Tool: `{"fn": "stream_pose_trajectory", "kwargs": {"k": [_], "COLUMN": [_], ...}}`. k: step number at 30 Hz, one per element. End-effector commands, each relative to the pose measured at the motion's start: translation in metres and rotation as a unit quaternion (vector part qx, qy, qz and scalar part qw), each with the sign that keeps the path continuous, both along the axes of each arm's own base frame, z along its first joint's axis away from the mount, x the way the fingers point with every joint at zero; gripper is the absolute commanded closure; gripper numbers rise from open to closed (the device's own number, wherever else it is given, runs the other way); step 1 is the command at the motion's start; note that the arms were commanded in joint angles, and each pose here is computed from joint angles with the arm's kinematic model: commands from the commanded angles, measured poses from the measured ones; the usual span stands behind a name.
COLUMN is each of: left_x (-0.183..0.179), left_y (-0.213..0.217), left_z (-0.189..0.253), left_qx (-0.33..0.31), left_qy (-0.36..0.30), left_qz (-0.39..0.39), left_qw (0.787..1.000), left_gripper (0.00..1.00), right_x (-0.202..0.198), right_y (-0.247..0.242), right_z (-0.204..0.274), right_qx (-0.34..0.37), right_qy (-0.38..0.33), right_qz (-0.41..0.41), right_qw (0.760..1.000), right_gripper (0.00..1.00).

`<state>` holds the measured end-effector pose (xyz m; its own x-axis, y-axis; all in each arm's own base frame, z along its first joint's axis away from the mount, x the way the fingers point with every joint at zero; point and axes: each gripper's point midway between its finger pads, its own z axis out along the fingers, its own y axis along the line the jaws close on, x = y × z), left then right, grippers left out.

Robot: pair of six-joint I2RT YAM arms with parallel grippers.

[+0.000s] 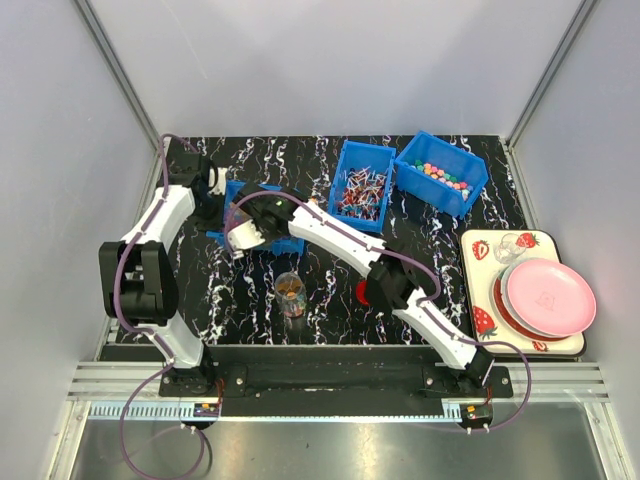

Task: Pack the candies
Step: Scoop the fake candies from the storage box.

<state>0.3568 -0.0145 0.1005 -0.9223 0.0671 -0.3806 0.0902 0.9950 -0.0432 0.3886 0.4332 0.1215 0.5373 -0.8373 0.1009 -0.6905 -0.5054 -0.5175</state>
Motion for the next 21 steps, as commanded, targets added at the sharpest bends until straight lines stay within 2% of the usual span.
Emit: {"fn": "stream_pose_trajectory", "kwargs": {"k": [1, 13, 17, 21], "left_x": [0.025, 0.022, 0.019, 0.018], "left_y": [-0.022, -0.035, -0.044, -0.032], "left_z": [0.043, 0.052, 0.054, 0.058], "left_qx": [-0.054, -0.088, -0.126, -0.165], "left_qy": [-0.089, -0.099, -0.095, -0.093], "left_qz": [-0.013, -0.042, -0.056, -0.045], "left_qw": [0.994, 0.990, 0.986, 0.981], "left_gripper": [1.00, 1.00, 1.00, 1.00], "right_x": [-0.005, 0.005, 0.011, 0.018], "right_y": [0.033, 0.055, 0.053, 0.054], "right_z": [-0.001, -0.027, -0.034, -0.036], "right_qx": [0.063, 0.187, 0.214, 0.246], "right_qy": [0.020, 0.107, 0.125, 0.145], "right_qz": [0.031, -0.017, -0.041, -0.068], "right_qw": [0.997, 0.976, 0.968, 0.956], "right_gripper": [1.00, 1.00, 1.00, 1.00]}}
